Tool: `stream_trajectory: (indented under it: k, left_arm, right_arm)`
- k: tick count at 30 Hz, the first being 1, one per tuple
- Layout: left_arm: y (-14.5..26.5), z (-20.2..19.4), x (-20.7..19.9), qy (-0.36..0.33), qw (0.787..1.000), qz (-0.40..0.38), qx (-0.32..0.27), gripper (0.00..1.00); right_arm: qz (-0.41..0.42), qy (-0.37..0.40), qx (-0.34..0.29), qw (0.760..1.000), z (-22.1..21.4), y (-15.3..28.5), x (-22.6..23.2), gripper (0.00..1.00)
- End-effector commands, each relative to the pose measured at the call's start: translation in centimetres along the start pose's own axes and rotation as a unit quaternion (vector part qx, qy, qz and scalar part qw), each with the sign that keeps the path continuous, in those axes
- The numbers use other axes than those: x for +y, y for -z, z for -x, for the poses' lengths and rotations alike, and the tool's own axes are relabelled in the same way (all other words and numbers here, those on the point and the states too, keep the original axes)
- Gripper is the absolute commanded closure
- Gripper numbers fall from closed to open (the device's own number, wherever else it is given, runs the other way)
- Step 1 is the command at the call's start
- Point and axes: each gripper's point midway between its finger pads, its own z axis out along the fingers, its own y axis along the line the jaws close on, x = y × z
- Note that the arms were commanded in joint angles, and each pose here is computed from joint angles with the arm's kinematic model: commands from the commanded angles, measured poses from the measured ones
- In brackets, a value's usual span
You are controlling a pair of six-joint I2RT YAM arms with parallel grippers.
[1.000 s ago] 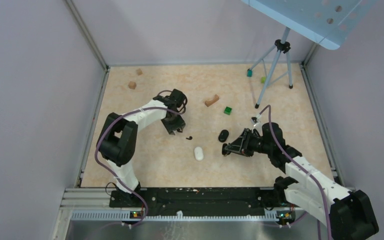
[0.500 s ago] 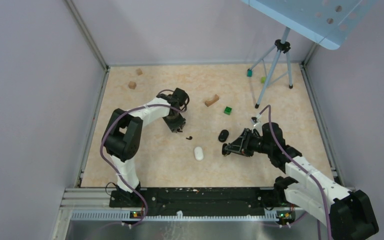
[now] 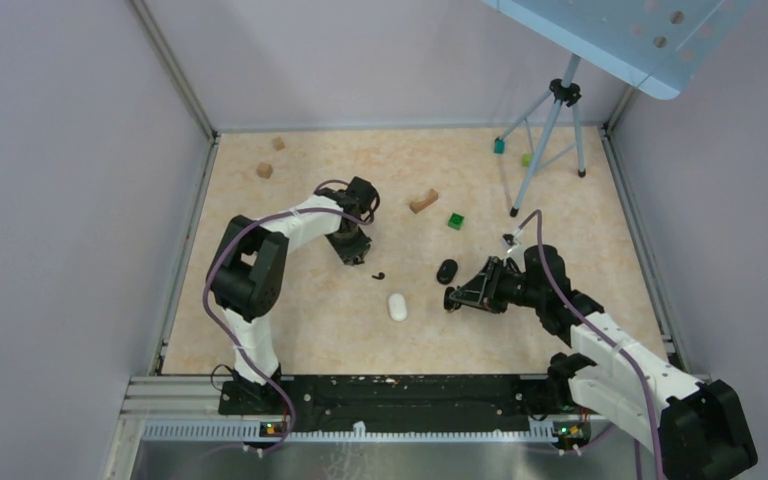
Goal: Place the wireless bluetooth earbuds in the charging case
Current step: Pick up the left earbud from the center of the board.
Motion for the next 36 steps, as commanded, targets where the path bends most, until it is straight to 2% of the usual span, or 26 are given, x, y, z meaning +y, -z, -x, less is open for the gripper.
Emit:
stream_trajectory:
  k: [1,5,9,22,30,36]
  left_arm:
    - [-0.4,0.7,-0.2,0.004,1.0,0.005,-0.012,0.65]
    - [-0.4,0.9,0.0,0.0,1.0,0.007,-0.017,0.77]
    - [0.2,1.5,-0.2,-0.017,0.999,0.001,-0.029,0.83]
    - [6.7,4.9,-1.6,-0.134,0.982,-0.079,-0.108,0.9]
    - [12.7,4.9,-3.2,-0.218,0.949,-0.153,-0.167,0.95]
    - [16.6,5.3,-5.2,-0.268,0.912,-0.232,-0.205,0.95]
  right_arm:
    - [0.035,0.033,-0.015,0.999,1.2,0.5,2.7,1.0]
    - [0.035,0.032,-0.016,0.999,1.2,0.5,2.7,1.0]
    - [0.035,0.033,-0.017,0.999,1.3,0.6,2.8,1.0]
    - [0.037,0.037,-0.035,0.998,2.4,0.5,3.5,1.0]
    - [0.061,0.042,-0.04,0.996,3.9,-0.7,4.9,1.0]
    - [0.075,0.053,-0.041,0.995,5.0,-1.1,6.3,1.0]
